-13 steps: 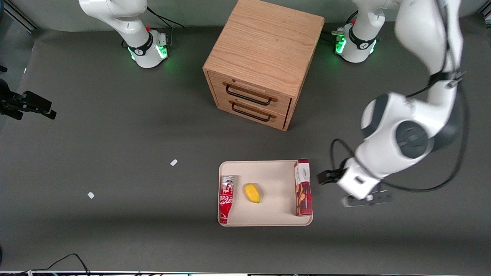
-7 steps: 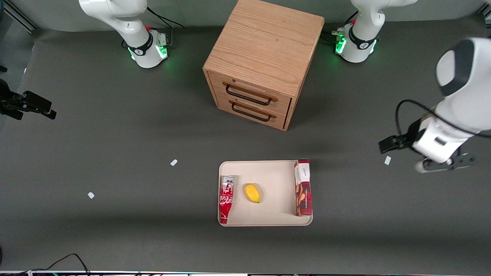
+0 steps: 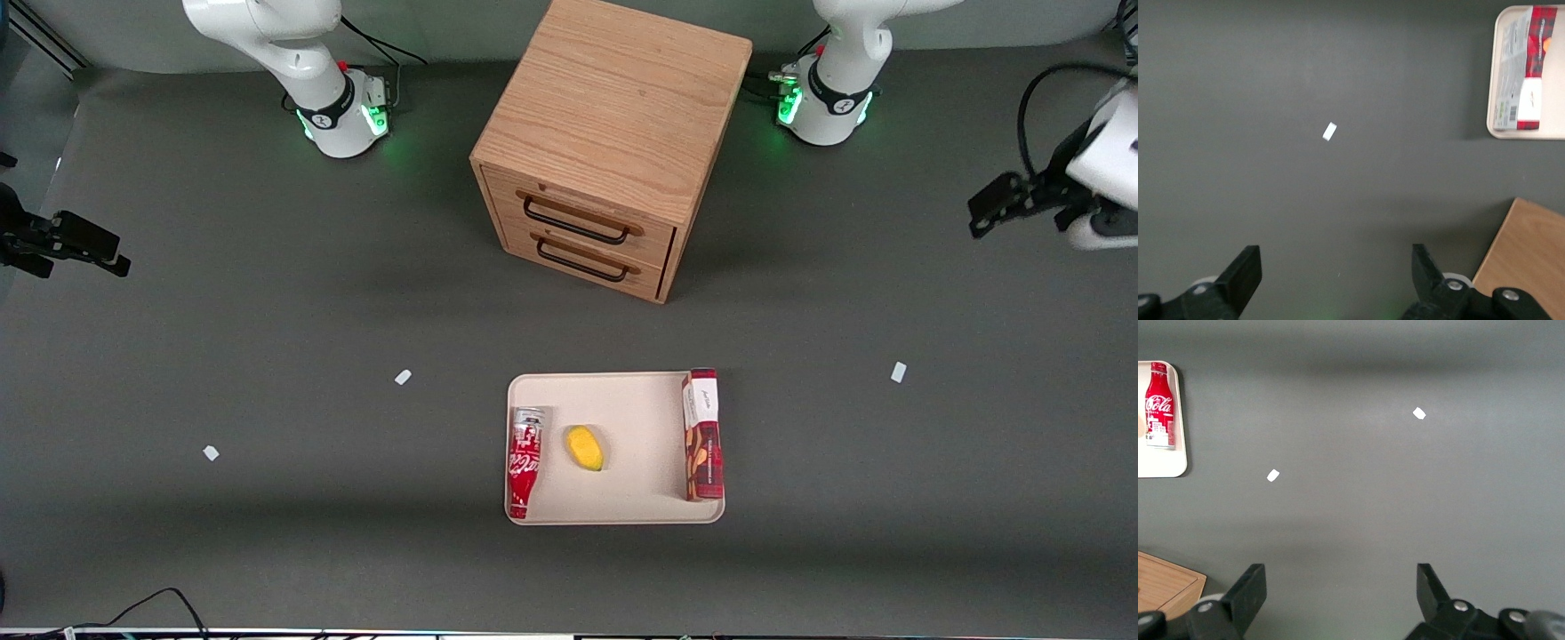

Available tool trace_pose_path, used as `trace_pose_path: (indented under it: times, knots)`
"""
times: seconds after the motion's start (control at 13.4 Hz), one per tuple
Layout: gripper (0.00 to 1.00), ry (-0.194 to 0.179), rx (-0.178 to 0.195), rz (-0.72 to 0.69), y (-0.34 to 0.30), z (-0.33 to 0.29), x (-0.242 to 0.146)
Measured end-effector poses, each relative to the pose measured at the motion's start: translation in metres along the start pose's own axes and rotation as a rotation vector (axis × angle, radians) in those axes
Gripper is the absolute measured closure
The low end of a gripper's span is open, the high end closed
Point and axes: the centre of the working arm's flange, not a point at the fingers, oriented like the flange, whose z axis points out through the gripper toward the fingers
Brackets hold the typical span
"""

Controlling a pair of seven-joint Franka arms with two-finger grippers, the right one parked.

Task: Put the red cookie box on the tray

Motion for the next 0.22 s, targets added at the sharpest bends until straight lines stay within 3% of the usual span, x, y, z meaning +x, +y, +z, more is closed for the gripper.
trace_pose_path:
  times: [0.22]
  knots:
    - [0.0,-0.006,-0.015,0.015,-0.0054,-0.0172,-0.0196]
